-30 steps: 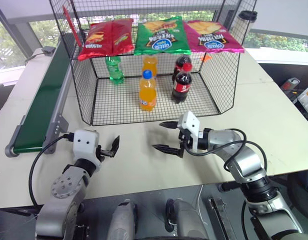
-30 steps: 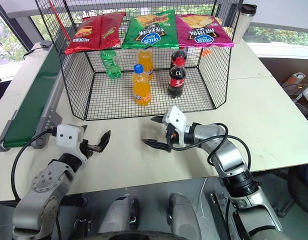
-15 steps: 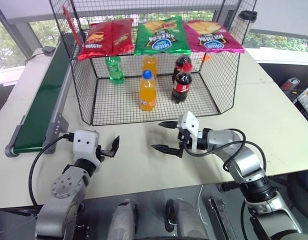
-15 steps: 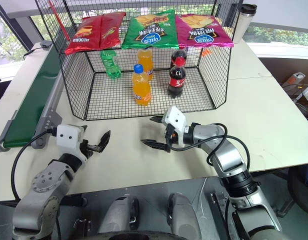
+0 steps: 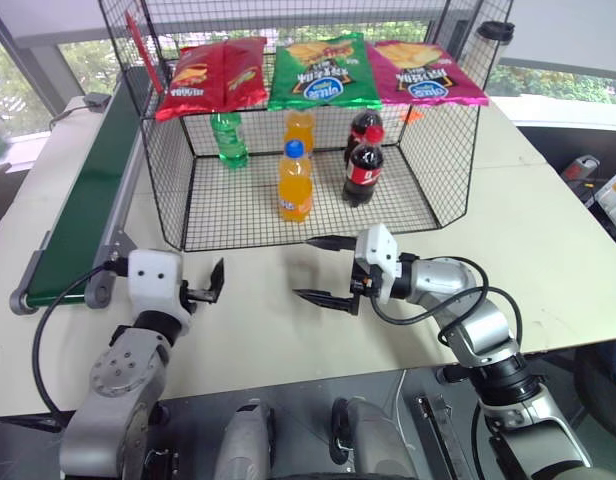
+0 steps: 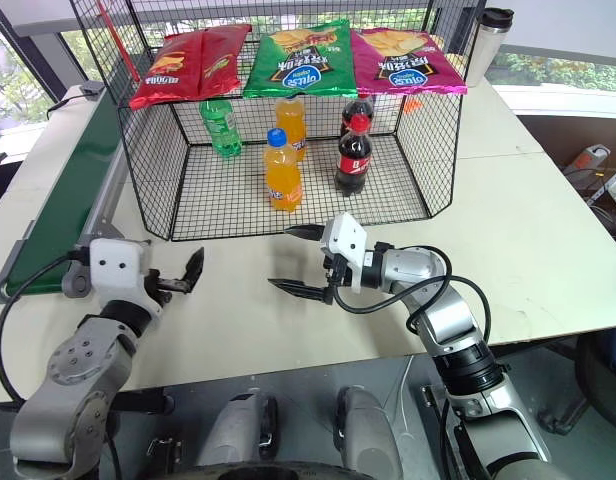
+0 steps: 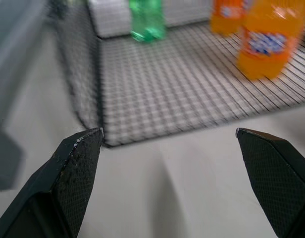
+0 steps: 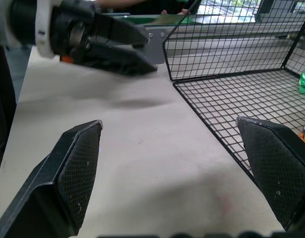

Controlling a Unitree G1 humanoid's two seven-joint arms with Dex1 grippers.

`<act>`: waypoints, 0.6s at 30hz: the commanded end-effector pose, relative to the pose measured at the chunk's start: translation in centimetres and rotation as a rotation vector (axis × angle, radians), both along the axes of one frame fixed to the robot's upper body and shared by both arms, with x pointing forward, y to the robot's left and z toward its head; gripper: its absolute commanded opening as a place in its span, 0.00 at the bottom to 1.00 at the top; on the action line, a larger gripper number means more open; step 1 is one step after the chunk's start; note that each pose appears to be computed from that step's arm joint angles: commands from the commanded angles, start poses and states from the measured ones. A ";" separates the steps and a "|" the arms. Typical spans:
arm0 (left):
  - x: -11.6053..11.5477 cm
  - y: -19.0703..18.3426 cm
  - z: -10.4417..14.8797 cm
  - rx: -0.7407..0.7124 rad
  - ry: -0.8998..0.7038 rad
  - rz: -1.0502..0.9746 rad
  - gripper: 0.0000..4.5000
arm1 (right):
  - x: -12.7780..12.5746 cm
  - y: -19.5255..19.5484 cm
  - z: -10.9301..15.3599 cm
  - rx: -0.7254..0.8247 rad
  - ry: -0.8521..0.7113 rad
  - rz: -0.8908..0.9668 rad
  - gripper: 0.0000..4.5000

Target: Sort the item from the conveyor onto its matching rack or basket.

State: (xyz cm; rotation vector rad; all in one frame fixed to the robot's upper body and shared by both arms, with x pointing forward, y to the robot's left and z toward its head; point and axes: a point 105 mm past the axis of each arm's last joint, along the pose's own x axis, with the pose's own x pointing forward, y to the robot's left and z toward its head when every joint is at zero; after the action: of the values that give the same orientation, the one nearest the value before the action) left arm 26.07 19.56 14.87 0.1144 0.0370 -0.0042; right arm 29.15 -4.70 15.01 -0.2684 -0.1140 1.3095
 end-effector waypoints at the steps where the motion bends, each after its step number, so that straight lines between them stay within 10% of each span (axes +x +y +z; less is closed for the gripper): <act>1: -1.0 1.4 2.2 0.015 -0.084 0.091 0.99 | 0.0 0.2 0.9 0.003 0.005 0.015 1.00; 18: -4.8 9.3 1.0 -0.111 -0.078 0.469 0.99 | 0.1 0.2 0.6 0.004 0.048 0.040 1.00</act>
State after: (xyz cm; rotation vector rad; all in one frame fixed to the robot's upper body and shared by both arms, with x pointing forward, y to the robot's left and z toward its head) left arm 21.58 28.38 14.82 -0.0186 0.0309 0.4423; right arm 29.21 -4.65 14.57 -0.2296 -0.0363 1.3440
